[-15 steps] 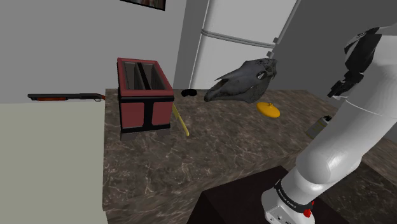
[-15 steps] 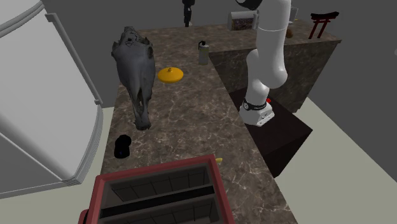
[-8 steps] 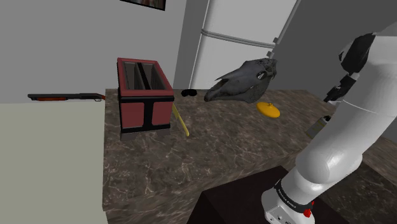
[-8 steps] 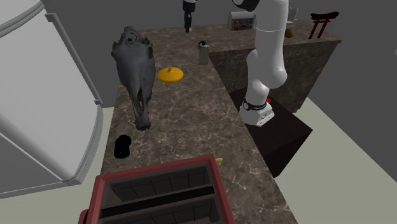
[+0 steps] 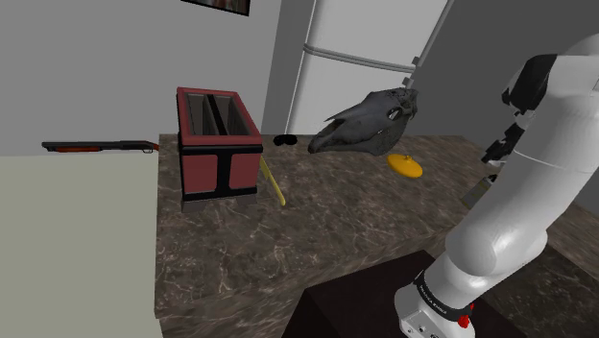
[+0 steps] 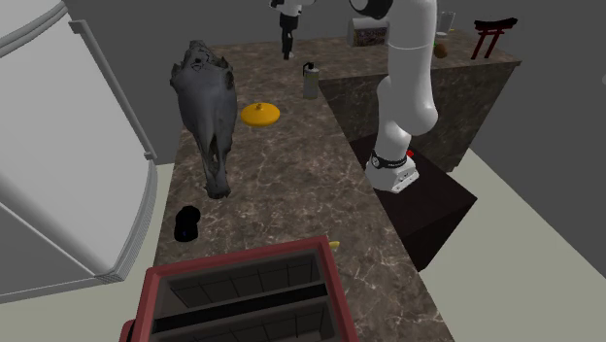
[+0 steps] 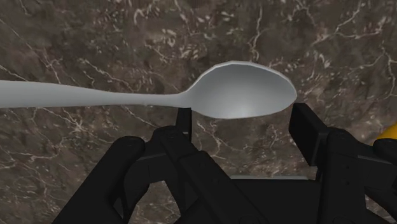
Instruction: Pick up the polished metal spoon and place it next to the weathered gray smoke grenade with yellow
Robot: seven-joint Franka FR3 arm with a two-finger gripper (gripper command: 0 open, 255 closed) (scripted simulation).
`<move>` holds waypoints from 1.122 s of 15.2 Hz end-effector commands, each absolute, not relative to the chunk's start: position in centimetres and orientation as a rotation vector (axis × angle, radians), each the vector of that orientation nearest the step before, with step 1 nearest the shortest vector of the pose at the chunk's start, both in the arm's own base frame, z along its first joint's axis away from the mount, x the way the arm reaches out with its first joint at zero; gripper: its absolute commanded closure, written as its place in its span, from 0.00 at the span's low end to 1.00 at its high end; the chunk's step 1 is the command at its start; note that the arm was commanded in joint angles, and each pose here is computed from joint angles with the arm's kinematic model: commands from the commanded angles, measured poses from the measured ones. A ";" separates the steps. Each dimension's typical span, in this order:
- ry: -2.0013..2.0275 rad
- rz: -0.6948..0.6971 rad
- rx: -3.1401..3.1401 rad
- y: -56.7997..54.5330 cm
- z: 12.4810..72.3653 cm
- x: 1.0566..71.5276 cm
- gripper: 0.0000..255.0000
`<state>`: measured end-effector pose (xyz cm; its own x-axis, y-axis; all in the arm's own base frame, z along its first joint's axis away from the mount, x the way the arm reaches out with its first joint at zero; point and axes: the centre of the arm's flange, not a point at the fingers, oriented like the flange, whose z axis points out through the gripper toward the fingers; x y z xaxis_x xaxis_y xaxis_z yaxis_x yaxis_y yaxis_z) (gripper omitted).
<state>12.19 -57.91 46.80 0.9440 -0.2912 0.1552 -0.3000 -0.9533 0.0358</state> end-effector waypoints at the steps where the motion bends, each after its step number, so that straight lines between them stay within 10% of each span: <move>1: -0.463 0.229 3.039 -57.9 45.6 12.2 1.00; 17: -0.463 0.229 3.039 -57.9 37.2 12.2 1.00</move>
